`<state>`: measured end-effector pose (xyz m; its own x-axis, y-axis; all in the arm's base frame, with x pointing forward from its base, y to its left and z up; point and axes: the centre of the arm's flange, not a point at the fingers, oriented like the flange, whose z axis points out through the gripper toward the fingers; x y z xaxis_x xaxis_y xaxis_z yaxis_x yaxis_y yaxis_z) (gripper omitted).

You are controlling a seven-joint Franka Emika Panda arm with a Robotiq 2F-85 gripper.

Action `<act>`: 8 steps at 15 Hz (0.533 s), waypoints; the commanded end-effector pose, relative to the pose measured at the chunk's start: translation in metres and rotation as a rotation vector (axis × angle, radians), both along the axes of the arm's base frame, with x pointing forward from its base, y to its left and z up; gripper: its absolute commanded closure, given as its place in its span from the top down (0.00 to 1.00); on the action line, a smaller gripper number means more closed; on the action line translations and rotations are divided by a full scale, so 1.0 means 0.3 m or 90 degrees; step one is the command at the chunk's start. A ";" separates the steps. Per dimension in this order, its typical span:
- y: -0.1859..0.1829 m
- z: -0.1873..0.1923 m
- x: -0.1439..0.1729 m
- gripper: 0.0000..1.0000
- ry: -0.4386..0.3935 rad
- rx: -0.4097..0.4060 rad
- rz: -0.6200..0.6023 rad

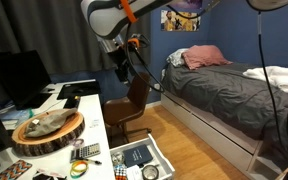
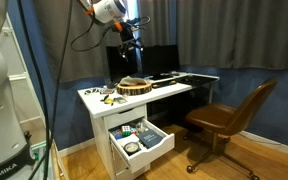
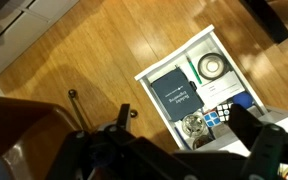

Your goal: Put the calculator inside the drawer

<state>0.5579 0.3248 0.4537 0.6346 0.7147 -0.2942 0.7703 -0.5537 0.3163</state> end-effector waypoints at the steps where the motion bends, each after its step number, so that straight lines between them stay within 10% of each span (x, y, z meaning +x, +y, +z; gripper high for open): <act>1: 0.134 -0.073 0.058 1.00 -0.032 -0.020 0.124; 8: 0.085 -0.178 0.228 1.00 -0.144 0.153 0.278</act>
